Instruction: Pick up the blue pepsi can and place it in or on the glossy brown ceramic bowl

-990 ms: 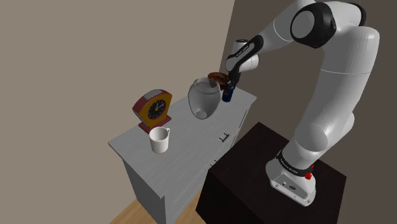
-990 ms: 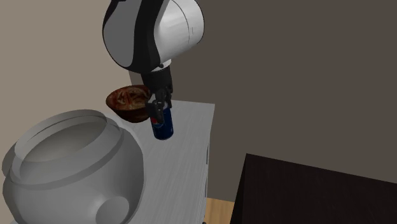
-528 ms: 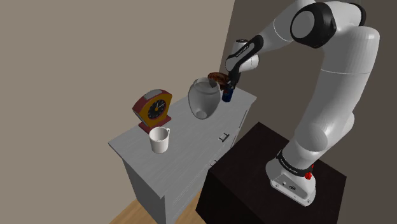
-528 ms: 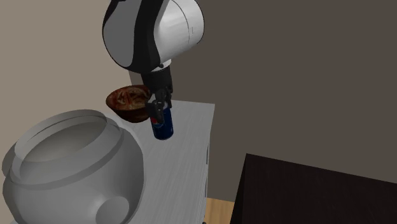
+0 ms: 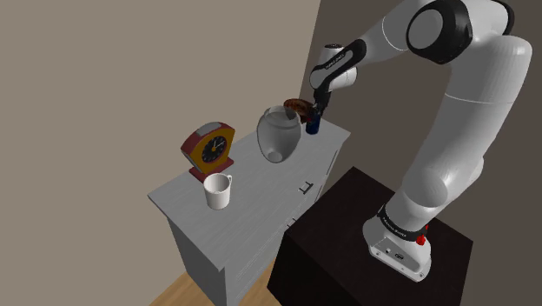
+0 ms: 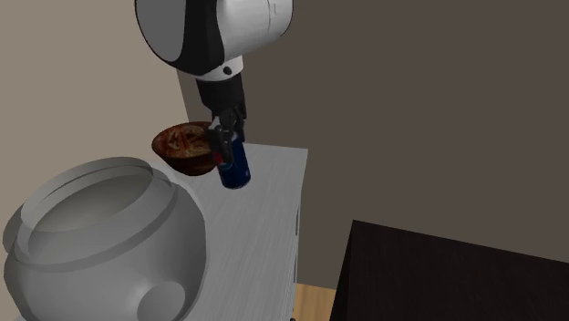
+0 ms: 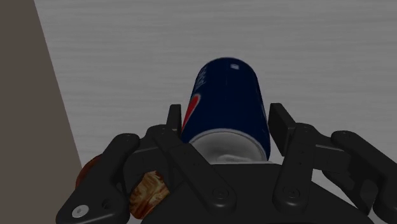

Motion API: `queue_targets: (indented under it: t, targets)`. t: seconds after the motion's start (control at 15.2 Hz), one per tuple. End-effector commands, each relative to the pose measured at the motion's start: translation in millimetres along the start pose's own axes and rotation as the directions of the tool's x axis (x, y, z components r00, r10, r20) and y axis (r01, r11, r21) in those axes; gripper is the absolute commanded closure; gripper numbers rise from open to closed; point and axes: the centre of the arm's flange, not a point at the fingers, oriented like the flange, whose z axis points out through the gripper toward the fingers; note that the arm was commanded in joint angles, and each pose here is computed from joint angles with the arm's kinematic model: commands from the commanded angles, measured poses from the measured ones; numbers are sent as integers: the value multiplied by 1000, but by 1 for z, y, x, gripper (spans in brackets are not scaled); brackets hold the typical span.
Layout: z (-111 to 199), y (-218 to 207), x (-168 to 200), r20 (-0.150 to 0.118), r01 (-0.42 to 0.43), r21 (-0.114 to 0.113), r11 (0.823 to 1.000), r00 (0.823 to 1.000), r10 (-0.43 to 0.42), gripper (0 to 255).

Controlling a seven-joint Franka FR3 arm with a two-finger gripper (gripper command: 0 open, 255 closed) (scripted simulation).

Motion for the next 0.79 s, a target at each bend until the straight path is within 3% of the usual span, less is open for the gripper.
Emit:
queue_targets:
  t: [0.0,0.73]
  targets:
    - [-12,0,-1,0,0,0,1000,1000,0,255]
    - [-70,7,-2,0,0,0,1000,1000,0,255]
